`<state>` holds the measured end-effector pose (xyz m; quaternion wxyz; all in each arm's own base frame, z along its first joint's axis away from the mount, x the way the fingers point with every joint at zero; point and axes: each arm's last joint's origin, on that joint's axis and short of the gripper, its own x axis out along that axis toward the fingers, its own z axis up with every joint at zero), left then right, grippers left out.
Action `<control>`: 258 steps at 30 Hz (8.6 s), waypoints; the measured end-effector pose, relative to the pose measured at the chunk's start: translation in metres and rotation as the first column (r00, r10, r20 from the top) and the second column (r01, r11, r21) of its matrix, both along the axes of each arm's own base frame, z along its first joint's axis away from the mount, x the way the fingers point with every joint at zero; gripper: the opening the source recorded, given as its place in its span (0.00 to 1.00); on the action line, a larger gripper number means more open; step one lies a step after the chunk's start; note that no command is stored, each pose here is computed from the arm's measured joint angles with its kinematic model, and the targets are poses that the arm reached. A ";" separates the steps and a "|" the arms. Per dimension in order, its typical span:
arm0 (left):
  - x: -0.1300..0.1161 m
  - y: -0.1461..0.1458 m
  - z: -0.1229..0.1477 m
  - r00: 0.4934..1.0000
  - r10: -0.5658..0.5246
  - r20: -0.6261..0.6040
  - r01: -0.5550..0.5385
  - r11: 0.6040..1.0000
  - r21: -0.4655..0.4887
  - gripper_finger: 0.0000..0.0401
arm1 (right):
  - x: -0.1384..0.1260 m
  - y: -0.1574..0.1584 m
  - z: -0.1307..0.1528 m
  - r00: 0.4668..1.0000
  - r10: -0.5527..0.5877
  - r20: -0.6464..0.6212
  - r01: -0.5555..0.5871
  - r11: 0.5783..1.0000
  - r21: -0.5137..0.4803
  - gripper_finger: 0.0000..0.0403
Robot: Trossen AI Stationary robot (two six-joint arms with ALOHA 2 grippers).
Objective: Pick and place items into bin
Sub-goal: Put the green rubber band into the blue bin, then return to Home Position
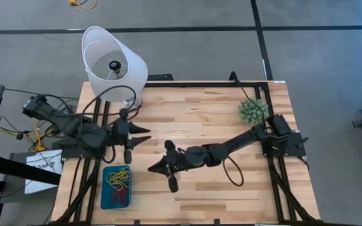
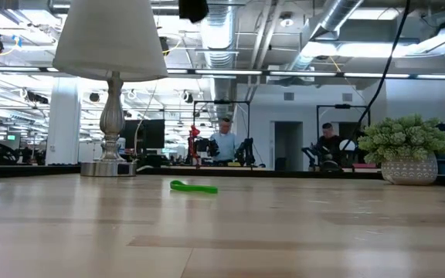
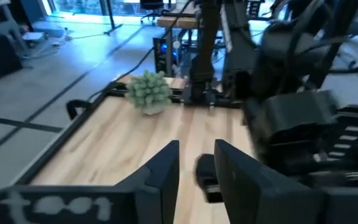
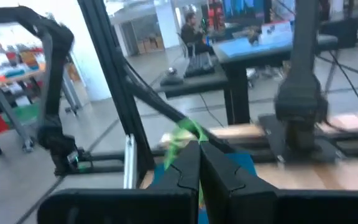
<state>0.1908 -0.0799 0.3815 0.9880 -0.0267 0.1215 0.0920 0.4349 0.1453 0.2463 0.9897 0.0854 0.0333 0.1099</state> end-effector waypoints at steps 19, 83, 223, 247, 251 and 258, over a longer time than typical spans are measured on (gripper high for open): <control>-0.004 0.004 -0.002 0.998 0.044 -0.043 -0.039 0.992 0.120 0.23 | 0.130 0.013 -0.069 0.996 0.004 -0.087 -0.011 0.997 -0.082 0.00; 0.070 -0.013 -0.189 0.957 -0.066 -0.284 0.057 0.998 -0.037 0.23 | -0.258 -0.042 0.093 0.597 -0.452 -0.663 0.310 0.892 -0.328 0.39; -0.066 0.023 -0.071 0.913 -0.405 -0.054 0.408 0.908 0.099 0.26 | -0.344 -0.097 0.007 0.925 0.361 0.117 -0.356 0.933 -0.063 0.39; -0.093 0.065 -0.109 0.915 -0.340 0.218 0.286 0.927 0.244 0.26 | -0.355 -0.113 -0.038 0.959 0.221 0.177 -0.220 0.975 -0.029 0.39; -0.093 0.062 -0.125 0.845 -0.447 0.292 0.376 0.887 0.269 0.26 | -0.350 -0.112 -0.048 0.949 0.218 0.227 -0.215 0.976 -0.039 0.39; -0.085 0.060 -0.159 0.820 -0.436 0.371 0.368 0.898 0.242 0.26 | -0.346 -0.110 -0.062 0.947 0.214 0.240 -0.225 0.974 0.021 0.38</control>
